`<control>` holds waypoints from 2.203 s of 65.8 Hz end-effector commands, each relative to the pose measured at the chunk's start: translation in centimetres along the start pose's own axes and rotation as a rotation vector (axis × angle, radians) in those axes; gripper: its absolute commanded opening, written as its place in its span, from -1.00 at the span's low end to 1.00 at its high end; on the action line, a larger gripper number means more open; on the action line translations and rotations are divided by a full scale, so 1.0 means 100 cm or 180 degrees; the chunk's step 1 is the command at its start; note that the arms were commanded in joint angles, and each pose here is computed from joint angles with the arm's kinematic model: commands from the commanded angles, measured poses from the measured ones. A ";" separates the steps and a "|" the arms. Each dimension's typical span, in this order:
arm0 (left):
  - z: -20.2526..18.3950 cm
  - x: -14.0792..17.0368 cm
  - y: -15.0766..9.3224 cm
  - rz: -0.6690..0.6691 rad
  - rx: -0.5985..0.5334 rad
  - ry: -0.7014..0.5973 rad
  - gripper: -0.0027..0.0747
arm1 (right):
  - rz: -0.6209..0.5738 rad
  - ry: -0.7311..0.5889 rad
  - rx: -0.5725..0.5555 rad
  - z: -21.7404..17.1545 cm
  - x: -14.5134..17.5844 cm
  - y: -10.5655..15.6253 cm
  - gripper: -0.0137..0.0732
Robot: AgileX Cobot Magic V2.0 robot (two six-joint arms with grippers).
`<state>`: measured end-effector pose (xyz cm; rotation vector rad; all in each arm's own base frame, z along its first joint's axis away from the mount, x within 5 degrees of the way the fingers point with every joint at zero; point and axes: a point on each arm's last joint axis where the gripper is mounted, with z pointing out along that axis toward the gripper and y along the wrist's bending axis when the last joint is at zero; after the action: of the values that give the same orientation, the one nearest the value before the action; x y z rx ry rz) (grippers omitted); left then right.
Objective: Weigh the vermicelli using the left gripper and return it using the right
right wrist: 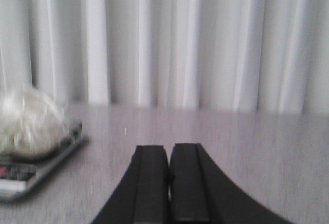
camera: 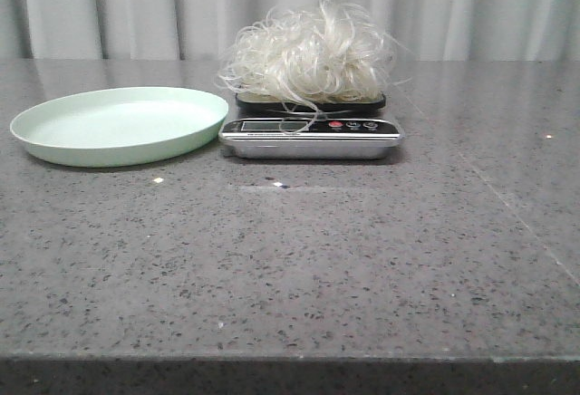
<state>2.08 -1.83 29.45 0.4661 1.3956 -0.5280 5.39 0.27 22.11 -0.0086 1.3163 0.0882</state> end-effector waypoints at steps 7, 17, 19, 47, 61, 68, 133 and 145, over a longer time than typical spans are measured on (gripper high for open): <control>-0.001 -0.015 0.001 -0.0005 -0.0039 -0.0333 -0.60 | -0.0010 -0.0720 0.0006 0.001 -0.054 0.001 -0.30; -0.001 -0.015 0.001 -0.0005 -0.0040 -0.0340 -0.60 | -0.0012 0.0345 -0.0025 0.033 -0.083 0.005 -0.30; -0.001 -0.015 0.001 -0.0005 -0.0040 -0.0340 -0.60 | -0.0008 0.0424 -0.0030 0.038 -0.092 0.006 -0.30; -0.001 -0.015 0.001 -0.0005 -0.0040 -0.0340 -0.60 | 0.0040 0.1245 -0.0049 0.108 -0.091 0.009 -0.23; -0.001 -0.016 0.001 -0.0005 -0.0040 -0.0342 -0.60 | 0.0049 0.1533 -0.0619 0.156 -0.120 0.042 0.57; -0.001 -0.016 0.001 -0.0005 -0.0040 -0.0342 -0.60 | 0.0041 0.1630 -0.0924 0.184 -0.135 0.067 0.71; -0.001 -0.016 0.001 -0.0005 -0.0040 -0.0342 -0.60 | -0.0086 0.4199 -0.1516 0.359 -0.025 0.187 -0.30; -0.001 -0.016 0.001 -0.0005 -0.0040 -0.0342 -0.60 | 0.0111 0.3774 -0.1796 0.363 -0.076 0.203 -0.25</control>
<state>2.07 -1.80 29.60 0.4595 1.3796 -0.5293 39.02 21.41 33.16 -0.5799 2.6236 0.4247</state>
